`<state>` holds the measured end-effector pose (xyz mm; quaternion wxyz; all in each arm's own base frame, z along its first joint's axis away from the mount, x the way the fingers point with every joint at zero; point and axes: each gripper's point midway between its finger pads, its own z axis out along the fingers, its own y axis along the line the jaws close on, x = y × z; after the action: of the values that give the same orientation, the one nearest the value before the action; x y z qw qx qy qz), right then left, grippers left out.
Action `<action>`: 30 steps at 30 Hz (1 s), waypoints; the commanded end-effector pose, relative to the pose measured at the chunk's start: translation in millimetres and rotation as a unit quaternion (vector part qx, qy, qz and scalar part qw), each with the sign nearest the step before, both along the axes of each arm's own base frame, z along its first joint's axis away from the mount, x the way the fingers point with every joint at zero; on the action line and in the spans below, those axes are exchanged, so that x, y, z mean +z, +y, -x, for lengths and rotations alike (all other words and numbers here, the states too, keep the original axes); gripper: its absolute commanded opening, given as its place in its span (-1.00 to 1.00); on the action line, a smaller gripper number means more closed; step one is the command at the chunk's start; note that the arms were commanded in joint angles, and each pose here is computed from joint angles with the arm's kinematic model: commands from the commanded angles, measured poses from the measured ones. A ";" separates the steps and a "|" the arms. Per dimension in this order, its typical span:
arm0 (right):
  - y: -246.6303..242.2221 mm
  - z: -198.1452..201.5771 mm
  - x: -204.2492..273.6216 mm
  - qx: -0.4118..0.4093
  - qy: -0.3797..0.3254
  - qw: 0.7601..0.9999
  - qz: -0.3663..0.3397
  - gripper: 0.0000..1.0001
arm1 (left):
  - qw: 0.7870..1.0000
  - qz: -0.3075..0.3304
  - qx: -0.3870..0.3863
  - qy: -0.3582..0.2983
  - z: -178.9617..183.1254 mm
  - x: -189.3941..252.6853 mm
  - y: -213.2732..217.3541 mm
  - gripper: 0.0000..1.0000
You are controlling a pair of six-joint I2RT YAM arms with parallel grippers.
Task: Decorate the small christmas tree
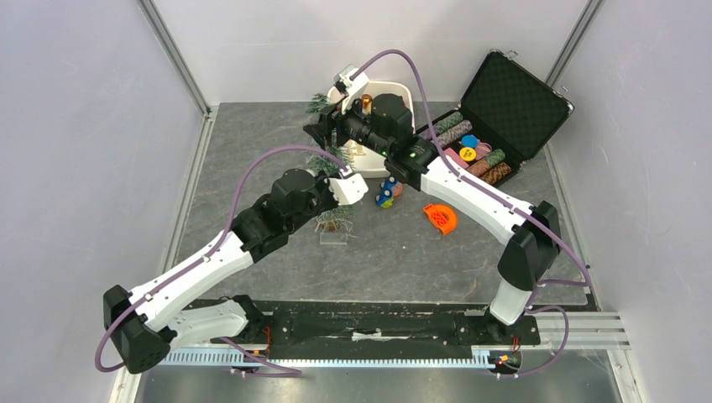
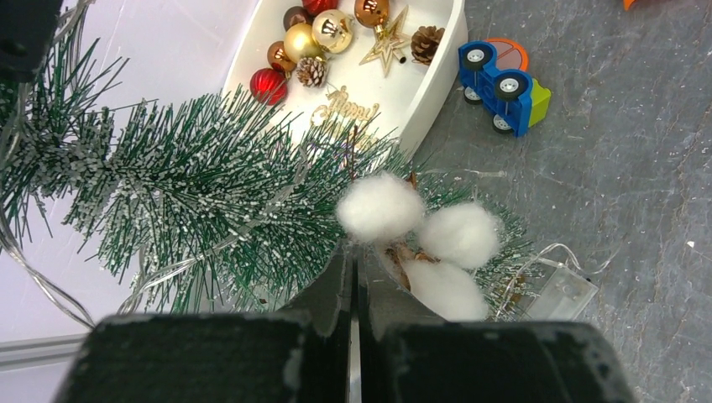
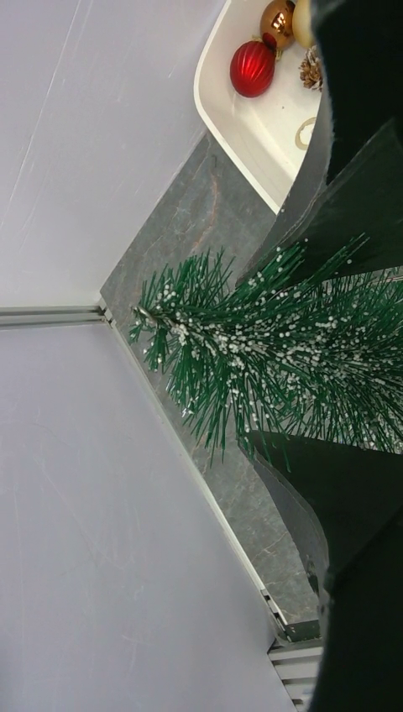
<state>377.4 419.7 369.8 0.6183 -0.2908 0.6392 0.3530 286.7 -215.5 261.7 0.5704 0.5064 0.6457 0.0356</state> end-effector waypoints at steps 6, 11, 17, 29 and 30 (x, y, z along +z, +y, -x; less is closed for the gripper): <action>-3.7 13.6 14.9 0.017 -0.006 1.000 -0.013 0.28 | 0.999 0.001 0.012 -0.037 -11.7 16.1 6.1 -0.95; -3.3 13.8 14.2 0.018 -0.006 1.000 -0.013 0.28 | 1.000 0.003 0.008 -0.028 -9.0 15.0 5.9 -0.95; -4.4 13.6 15.4 0.016 -0.008 1.000 -0.013 0.28 | 1.000 0.016 0.000 -0.020 -0.8 21.6 7.0 -0.52; -5.1 12.8 14.5 0.013 -0.011 1.000 -0.012 0.28 | 0.999 0.027 -0.021 0.000 15.8 32.7 9.6 -0.15; -5.1 12.8 15.1 0.013 -0.012 1.000 -0.013 0.28 | 0.999 0.031 -0.023 0.001 17.5 35.8 9.4 -0.13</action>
<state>373.6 420.5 363.0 0.6108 -0.2975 0.6410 0.3571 276.0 -205.8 263.1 0.5574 0.5211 0.6458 0.0273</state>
